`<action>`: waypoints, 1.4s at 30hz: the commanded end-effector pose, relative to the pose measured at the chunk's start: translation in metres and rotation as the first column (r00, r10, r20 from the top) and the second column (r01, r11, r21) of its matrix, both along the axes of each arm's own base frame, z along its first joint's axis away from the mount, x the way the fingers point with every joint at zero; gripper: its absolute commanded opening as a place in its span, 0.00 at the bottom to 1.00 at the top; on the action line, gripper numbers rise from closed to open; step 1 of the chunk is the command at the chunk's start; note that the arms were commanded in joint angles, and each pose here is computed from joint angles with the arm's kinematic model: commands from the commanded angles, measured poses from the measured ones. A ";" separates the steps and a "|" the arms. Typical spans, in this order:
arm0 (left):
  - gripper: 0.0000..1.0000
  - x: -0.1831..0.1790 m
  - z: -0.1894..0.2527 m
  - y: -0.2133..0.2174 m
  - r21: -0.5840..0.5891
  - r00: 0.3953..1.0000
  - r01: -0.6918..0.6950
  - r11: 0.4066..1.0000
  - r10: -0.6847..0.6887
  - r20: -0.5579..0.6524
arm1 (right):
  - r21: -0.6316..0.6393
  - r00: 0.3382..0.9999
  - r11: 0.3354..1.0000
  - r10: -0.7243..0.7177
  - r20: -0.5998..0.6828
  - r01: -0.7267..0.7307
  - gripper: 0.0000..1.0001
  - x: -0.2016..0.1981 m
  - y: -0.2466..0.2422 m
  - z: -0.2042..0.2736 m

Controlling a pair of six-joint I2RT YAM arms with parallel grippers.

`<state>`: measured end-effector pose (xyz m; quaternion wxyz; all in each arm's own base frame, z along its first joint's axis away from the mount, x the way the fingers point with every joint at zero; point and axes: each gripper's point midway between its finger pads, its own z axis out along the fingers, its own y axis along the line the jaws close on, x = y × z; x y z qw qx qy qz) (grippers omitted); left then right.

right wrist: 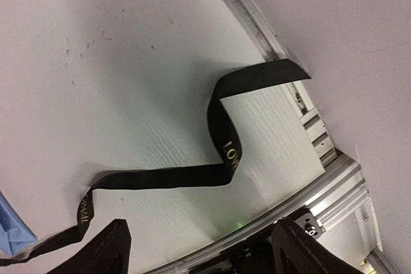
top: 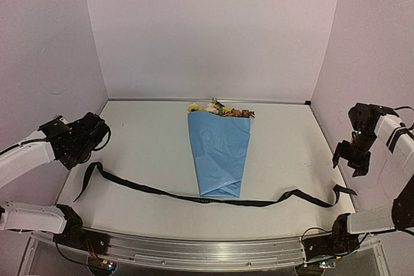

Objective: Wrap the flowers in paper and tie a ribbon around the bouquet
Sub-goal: Place the ribbon at the center of the board, then pick up the folded bouquet from the center of the board.

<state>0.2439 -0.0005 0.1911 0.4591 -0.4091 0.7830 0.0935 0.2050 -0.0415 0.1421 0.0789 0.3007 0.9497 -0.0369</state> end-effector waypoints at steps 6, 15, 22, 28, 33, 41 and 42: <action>0.98 0.051 0.025 -0.119 -0.165 0.793 0.609 0.776 -0.594 0.133 | 0.259 0.966 0.936 0.200 0.164 -0.237 0.83 0.026 0.104 0.007; 0.88 0.047 -0.019 -0.243 -0.342 0.502 0.841 0.418 -0.840 0.206 | 0.356 0.909 0.846 0.308 0.280 -0.397 0.83 0.067 0.209 -0.030; 0.83 0.033 -0.045 -0.316 -0.437 0.307 0.885 0.162 -0.908 0.285 | 0.407 0.879 0.785 0.365 0.306 -0.467 0.81 0.085 0.280 -0.064; 0.78 0.021 -0.072 -0.344 -0.495 0.233 0.866 0.068 -0.931 0.280 | 0.423 0.865 0.756 0.400 0.303 -0.498 0.76 0.087 0.319 -0.082; 0.77 0.014 -0.090 -0.359 -0.531 0.192 0.847 0.013 -0.940 0.284 | 0.422 0.870 0.761 0.410 0.275 -0.492 0.72 0.081 0.329 -0.098; 0.70 0.005 -0.119 -0.383 -0.589 0.149 0.807 -0.042 -0.951 0.272 | 0.457 0.893 0.767 0.380 0.243 -0.450 0.60 0.076 0.337 -0.117; 0.68 0.005 -0.122 -0.384 -0.596 0.148 0.802 -0.045 -0.951 0.271 | 0.459 0.894 0.767 0.379 0.240 -0.449 0.59 0.075 0.339 -0.118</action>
